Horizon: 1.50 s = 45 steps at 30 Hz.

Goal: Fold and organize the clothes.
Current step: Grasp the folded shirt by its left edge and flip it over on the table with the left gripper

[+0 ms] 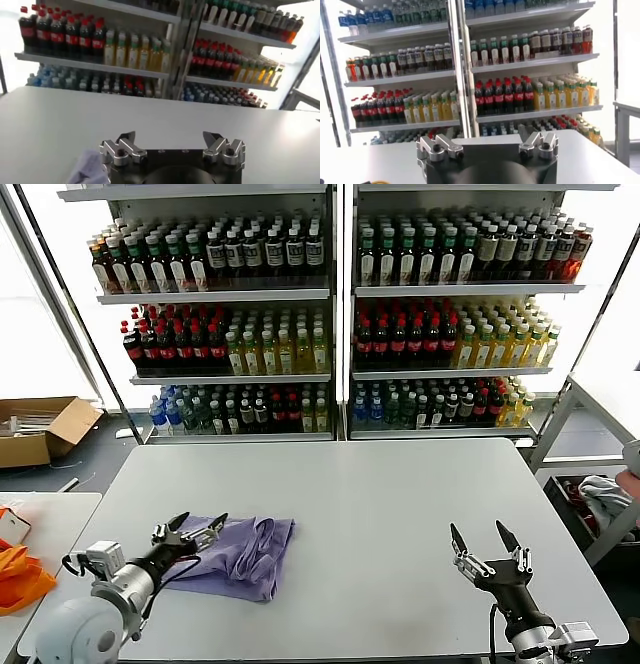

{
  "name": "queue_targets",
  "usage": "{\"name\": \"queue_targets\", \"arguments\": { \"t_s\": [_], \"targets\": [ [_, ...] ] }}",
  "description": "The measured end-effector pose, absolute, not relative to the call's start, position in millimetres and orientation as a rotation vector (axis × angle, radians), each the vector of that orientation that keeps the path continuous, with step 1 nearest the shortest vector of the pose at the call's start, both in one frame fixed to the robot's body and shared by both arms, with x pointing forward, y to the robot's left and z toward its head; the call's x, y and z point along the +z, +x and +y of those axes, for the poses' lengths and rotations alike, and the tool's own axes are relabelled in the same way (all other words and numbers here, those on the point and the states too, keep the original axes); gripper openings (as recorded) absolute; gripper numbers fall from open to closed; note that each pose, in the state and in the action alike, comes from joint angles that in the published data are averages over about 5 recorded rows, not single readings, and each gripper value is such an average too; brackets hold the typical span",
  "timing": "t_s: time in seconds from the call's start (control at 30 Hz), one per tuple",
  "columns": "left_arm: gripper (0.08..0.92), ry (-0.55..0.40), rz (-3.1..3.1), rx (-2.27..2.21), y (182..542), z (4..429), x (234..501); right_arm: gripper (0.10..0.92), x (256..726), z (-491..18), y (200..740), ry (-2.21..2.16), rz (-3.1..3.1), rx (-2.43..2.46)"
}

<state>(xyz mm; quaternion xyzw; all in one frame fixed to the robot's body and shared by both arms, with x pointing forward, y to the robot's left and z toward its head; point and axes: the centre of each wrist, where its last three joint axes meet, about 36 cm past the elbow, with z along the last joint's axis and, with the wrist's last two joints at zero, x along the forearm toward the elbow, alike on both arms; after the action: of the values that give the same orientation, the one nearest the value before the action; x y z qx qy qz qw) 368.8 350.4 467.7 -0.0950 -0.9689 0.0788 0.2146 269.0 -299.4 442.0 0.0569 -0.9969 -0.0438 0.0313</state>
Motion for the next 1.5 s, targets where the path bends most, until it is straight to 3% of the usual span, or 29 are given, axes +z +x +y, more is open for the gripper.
{"name": "queue_targets", "arguments": {
  "t_s": [0.37,0.83,1.5],
  "targets": [
    [0.823,-0.102,-2.633,0.214,388,405,436,0.823,443,-296,270,0.183,-3.071,-0.138],
    [0.815,-0.094,-2.55,0.17,384,393,393,0.823,444,-295,269,0.19,-3.074,-0.145],
    [0.265,-0.103,-2.555,0.213,370,368,379,0.823,443,-296,272,0.207,-3.08,-0.16]
  ]
}}
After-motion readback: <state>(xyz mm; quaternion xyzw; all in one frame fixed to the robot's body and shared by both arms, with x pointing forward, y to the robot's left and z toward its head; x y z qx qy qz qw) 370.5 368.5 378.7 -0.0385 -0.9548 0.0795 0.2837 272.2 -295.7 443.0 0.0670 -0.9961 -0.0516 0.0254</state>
